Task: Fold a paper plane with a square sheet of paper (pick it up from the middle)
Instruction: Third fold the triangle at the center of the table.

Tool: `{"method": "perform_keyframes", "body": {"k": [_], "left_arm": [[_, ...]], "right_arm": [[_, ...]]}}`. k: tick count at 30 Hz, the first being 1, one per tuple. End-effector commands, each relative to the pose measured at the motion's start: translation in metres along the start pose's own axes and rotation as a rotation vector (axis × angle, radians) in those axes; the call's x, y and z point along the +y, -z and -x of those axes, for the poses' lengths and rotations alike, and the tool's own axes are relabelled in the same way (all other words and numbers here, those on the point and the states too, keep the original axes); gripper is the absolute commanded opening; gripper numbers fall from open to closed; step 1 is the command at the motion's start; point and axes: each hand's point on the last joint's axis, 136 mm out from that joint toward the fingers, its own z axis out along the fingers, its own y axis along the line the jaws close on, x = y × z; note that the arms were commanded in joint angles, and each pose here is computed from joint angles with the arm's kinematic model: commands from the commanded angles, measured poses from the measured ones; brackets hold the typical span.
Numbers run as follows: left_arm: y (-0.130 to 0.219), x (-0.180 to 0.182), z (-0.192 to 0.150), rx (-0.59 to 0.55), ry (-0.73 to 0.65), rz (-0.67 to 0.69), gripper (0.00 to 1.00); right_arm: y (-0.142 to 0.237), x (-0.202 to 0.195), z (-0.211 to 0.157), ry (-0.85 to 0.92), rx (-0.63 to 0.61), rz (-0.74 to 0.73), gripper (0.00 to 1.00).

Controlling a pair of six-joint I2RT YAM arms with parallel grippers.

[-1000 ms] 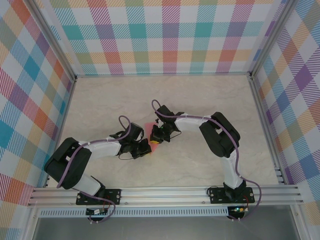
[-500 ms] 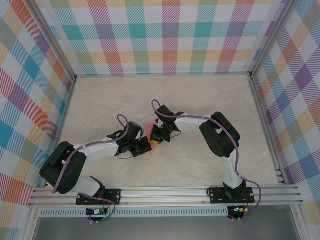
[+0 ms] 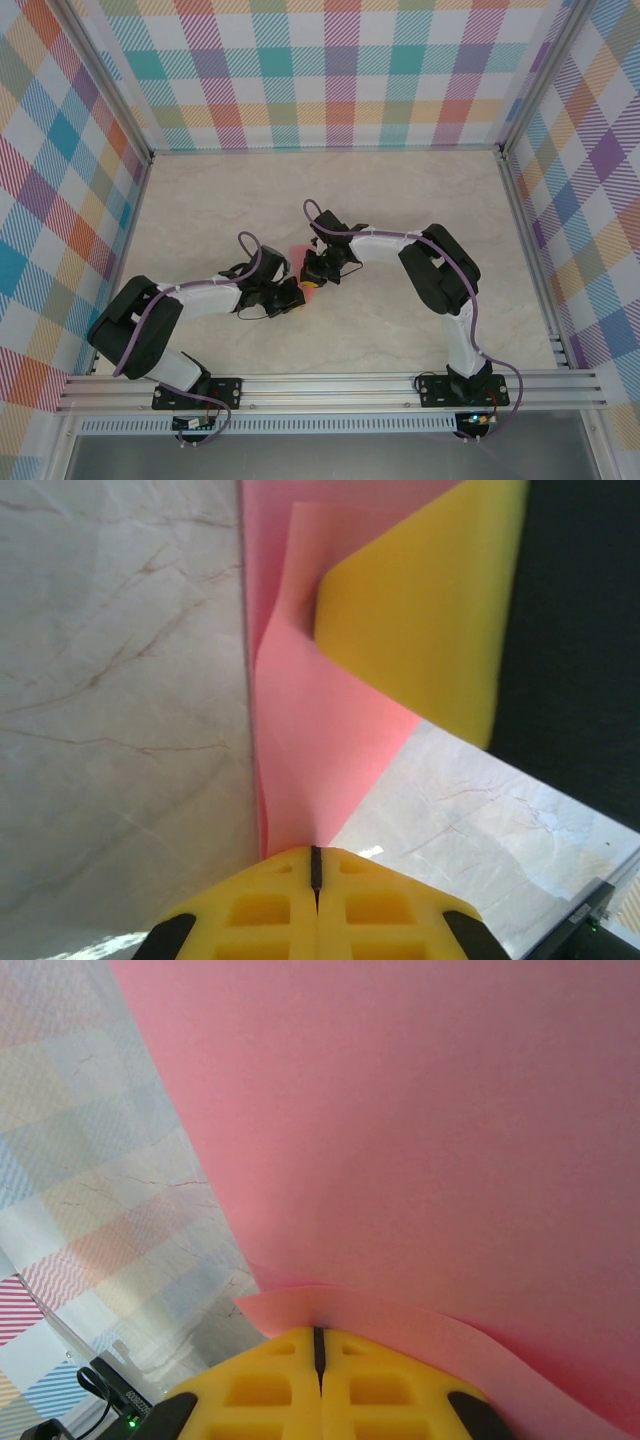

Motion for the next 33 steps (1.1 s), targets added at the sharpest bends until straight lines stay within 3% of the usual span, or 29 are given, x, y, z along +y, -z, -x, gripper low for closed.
{"method": "perform_keyframes", "body": {"k": [1,11,21,33], "left_arm": [[-0.004,0.014,-0.007,0.013,-0.003,0.072,0.03],[-0.006,0.030,-0.009,0.013,0.007,0.135,0.02],[-0.005,0.041,-0.013,0.018,0.017,0.175,0.01],[-0.003,0.041,-0.010,0.007,0.029,0.190,0.00]], "right_arm": [[-0.017,-0.040,-0.008,-0.071,0.028,-0.112,0.05],[-0.010,-0.028,-0.005,-0.052,0.022,-0.083,0.06],[0.047,0.019,0.003,0.091,-0.096,0.095,0.13],[0.033,0.005,-0.021,0.132,-0.035,0.134,0.08]]}}
